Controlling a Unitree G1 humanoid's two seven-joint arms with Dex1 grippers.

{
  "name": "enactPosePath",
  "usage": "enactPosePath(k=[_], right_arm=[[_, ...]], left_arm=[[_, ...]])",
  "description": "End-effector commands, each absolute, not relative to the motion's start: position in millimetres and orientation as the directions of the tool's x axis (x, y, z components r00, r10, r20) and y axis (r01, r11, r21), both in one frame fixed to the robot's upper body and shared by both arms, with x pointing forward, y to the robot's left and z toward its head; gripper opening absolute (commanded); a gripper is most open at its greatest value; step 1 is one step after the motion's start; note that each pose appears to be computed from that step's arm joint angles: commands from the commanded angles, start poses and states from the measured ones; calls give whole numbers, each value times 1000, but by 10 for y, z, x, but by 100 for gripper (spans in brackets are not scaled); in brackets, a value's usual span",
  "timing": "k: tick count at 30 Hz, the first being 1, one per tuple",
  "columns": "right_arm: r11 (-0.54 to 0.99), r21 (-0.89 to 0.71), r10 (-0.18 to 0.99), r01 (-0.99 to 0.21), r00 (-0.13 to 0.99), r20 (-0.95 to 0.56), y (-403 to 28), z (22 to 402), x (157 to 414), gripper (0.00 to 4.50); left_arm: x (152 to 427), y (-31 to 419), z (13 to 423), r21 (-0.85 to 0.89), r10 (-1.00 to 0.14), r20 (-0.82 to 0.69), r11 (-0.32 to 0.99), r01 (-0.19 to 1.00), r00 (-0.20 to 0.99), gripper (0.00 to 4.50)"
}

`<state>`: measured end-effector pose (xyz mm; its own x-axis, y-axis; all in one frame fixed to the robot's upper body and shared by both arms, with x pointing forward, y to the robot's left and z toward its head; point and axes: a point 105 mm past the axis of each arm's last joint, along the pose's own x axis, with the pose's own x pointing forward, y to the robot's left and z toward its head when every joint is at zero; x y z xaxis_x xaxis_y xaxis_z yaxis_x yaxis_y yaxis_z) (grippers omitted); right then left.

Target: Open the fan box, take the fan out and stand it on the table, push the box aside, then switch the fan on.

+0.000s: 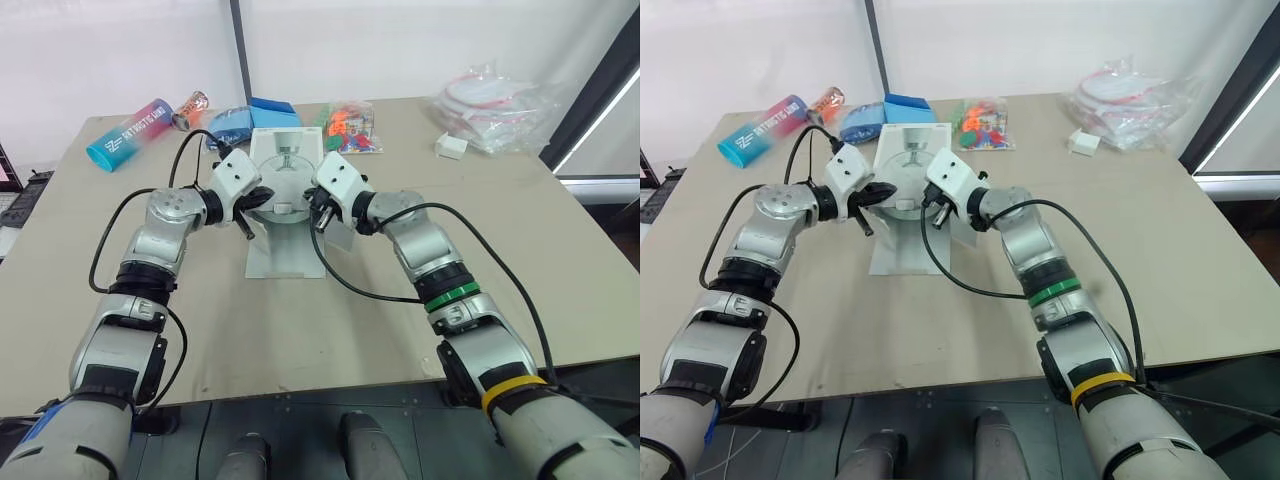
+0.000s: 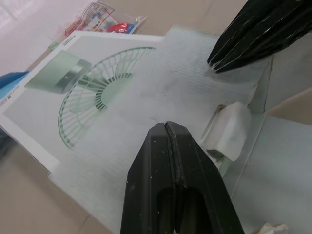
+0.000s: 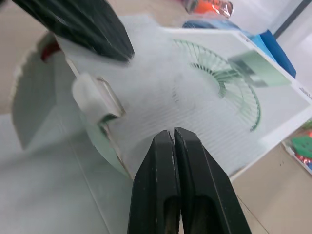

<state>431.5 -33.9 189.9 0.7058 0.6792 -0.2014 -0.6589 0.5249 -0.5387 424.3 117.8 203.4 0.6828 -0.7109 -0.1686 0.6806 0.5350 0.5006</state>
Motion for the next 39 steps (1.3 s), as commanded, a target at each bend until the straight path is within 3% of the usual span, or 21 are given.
enactPosePath(k=[1,8,26,35,39], right_arm=[[515,-581,685,-630,710,-162,-290,2030,4331,8],[517,-584,686,-626,711,-154,-282,2035,4342,8],[501,-595,694,-629,702,-158,-240,1983,4331,8],[495,-599,695,-630,700,-162,-229,1962,4328,8],[496,-598,696,-629,700,-160,-227,1965,4330,8]], left_arm=[[4108,1151,2288,554,-746,-126,493,670,654,0],[3947,1162,2161,577,-763,-226,397,714,606,0],[3866,1422,1956,616,-689,-443,230,753,573,0],[3828,1720,1914,645,-588,-555,144,751,589,0],[3960,1837,1921,683,-519,-541,189,706,662,0]])
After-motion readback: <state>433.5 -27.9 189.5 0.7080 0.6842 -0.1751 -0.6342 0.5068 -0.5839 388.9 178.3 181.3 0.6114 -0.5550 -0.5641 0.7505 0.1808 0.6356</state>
